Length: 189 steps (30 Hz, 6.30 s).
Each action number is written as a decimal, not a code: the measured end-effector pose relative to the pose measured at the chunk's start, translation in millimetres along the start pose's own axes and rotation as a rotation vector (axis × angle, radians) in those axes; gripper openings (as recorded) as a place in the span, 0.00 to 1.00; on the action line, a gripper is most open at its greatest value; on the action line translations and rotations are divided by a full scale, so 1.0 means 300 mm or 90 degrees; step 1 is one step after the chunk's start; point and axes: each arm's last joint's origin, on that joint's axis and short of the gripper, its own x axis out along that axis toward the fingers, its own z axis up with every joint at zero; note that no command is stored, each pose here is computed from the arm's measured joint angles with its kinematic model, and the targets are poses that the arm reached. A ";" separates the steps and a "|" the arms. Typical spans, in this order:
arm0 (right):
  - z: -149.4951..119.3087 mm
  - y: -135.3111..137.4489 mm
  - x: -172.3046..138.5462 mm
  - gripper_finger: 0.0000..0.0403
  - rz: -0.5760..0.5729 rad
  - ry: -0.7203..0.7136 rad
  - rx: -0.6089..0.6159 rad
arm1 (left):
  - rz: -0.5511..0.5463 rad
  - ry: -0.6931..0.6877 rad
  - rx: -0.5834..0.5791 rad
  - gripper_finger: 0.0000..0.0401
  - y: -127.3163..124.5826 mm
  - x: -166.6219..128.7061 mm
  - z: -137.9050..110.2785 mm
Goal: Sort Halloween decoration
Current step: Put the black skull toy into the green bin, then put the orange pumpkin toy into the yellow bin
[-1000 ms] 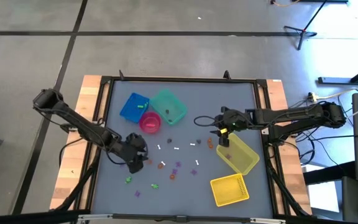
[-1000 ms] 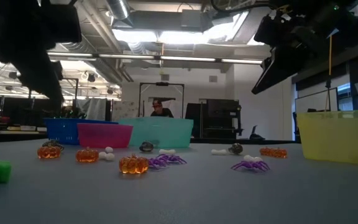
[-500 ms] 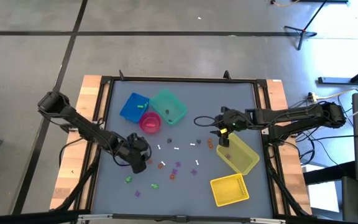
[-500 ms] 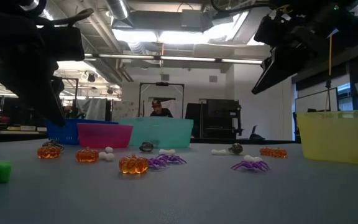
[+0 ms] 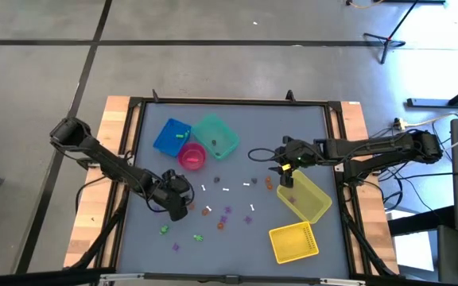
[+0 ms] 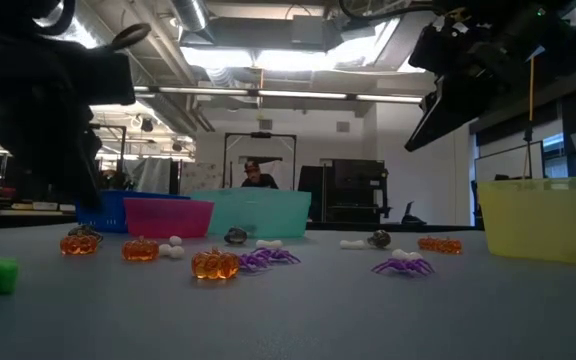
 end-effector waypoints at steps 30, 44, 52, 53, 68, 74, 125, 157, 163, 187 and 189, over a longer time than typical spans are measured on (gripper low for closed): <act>0.000 0.000 0.000 0.40 0.000 0.000 0.000 | 0.028 0.067 0.028 0.28 -0.008 0.079 -0.042; 0.000 0.000 0.000 0.40 0.000 0.000 0.000 | 0.020 0.061 0.024 0.20 -0.011 0.081 -0.040; 0.000 0.000 0.000 0.40 0.000 0.000 0.000 | 0.005 0.042 0.016 0.20 -0.020 0.083 -0.032; 0.000 0.000 0.000 0.40 0.000 0.000 0.000 | 0.003 0.038 0.014 0.20 -0.022 0.083 -0.031; 0.000 0.000 0.000 0.40 0.000 0.000 0.000 | -0.034 -0.062 -0.060 0.20 -0.025 0.101 0.045; 0.000 0.000 0.000 0.40 0.000 0.000 0.000 | -0.033 -0.188 -0.091 0.20 -0.012 0.106 0.129; 0.000 0.000 0.000 0.40 -0.002 0.000 0.000 | 0.182 -0.494 -0.138 0.44 0.345 0.111 0.450; 0.094 -0.001 -0.054 0.40 -0.008 -0.041 0.123 | 0.046 -0.466 -0.082 0.44 0.297 0.115 0.444; 0.139 -0.004 -0.093 0.40 -0.024 -0.045 0.125 | 0.047 -0.466 -0.082 0.44 0.298 0.115 0.444; 0.168 0.023 0.183 0.40 -0.035 0.288 0.169 | 0.052 -0.455 -0.079 0.44 0.299 0.119 0.439; 0.154 0.025 0.201 0.40 -0.036 0.316 0.178 | 0.052 -0.455 -0.079 0.44 0.299 0.119 0.439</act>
